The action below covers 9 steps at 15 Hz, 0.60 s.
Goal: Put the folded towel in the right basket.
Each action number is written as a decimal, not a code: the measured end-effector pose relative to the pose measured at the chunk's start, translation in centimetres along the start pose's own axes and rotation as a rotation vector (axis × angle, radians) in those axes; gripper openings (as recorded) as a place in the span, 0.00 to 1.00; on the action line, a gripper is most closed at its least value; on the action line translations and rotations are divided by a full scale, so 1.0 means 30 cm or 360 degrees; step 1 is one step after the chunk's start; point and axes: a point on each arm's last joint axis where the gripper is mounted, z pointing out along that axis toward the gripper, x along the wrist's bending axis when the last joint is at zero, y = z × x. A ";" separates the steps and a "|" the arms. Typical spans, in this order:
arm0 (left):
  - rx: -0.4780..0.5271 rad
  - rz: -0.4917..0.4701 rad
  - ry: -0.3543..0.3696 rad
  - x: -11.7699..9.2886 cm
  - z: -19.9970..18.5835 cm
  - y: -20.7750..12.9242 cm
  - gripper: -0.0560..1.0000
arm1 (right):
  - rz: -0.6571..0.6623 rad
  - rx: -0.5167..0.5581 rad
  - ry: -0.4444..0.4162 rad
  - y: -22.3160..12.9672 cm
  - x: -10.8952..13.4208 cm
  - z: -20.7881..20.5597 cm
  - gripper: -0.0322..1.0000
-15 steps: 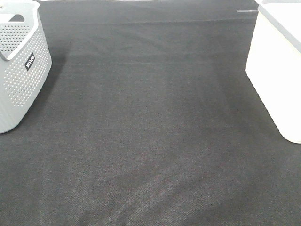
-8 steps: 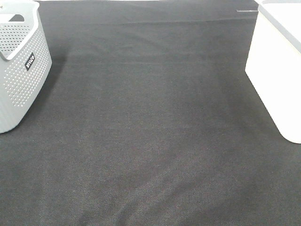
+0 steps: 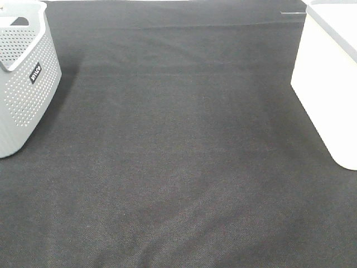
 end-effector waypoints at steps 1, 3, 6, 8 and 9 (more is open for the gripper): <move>0.0000 0.0000 0.0000 0.000 0.000 0.000 0.98 | 0.0004 0.0000 0.0009 0.000 0.002 0.000 0.97; 0.0000 0.0000 0.0000 0.000 0.000 0.000 0.98 | 0.0014 -0.0002 0.0027 0.000 0.005 0.000 0.97; 0.0000 0.0000 0.0000 0.000 0.000 0.000 0.98 | 0.0016 -0.0005 0.0033 0.001 0.006 0.000 0.97; 0.0000 0.0000 0.0000 0.000 0.000 0.000 0.98 | 0.0016 -0.0005 0.0033 0.001 0.006 0.000 0.97; 0.0000 0.0000 0.0000 0.000 0.000 0.000 0.98 | 0.0016 -0.0006 0.0033 0.001 0.006 0.000 0.97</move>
